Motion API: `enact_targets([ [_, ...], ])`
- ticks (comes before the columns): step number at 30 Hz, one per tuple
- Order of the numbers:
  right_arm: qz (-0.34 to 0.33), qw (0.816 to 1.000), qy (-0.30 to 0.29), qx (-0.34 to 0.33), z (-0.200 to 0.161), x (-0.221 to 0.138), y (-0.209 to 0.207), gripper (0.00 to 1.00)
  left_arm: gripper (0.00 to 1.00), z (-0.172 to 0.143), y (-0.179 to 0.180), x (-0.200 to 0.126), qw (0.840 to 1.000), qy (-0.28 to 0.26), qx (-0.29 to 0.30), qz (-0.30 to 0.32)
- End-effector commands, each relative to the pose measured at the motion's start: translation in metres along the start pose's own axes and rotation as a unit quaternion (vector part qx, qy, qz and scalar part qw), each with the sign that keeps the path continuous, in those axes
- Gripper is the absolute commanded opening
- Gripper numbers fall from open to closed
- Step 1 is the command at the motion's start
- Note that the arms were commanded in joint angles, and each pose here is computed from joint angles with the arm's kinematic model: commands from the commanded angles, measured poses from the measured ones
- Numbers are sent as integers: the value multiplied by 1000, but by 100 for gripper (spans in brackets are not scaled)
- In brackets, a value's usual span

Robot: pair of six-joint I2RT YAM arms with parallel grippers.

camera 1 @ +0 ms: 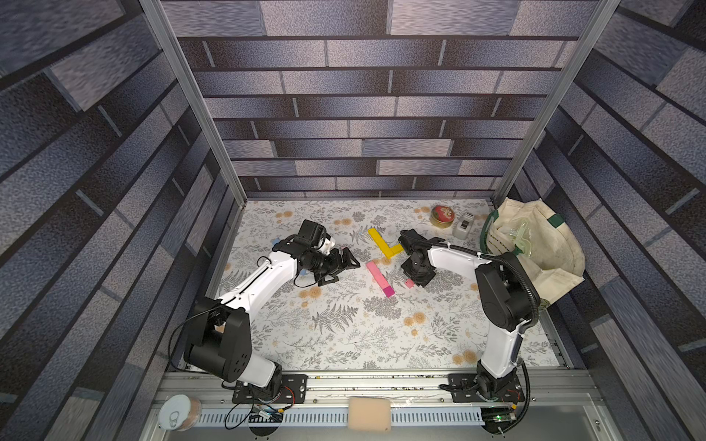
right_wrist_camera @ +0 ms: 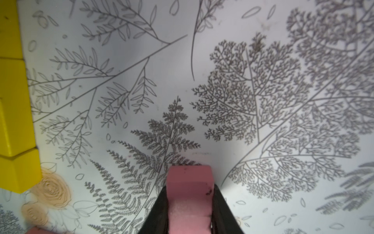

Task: Assemble the letter v with building blocks
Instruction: Assemble the building block at the center of the board.

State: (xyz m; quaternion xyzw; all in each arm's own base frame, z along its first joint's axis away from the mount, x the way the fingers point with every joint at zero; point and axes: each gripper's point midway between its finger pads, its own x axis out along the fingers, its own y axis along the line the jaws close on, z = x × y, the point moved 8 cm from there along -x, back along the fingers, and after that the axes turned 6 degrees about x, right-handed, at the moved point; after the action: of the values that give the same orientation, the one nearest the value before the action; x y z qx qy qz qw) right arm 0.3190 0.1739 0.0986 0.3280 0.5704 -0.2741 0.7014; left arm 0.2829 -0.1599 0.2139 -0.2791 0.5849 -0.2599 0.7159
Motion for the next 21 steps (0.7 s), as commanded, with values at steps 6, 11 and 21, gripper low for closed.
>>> enact_targets([
  [6, -60, 998, 26, 10, -23, 8, -14, 22, 100, -3, -2, -9, 1000, -9, 0, -7],
  [11, -67, 997, 31, 13, -33, 10, -10, 22, 100, -2, 0, -9, 1000, -9, -5, -10],
  [21, -66, 996, 35, 39, -39, 8, -2, 23, 100, -1, 0, -12, 1000, -11, -7, -12],
])
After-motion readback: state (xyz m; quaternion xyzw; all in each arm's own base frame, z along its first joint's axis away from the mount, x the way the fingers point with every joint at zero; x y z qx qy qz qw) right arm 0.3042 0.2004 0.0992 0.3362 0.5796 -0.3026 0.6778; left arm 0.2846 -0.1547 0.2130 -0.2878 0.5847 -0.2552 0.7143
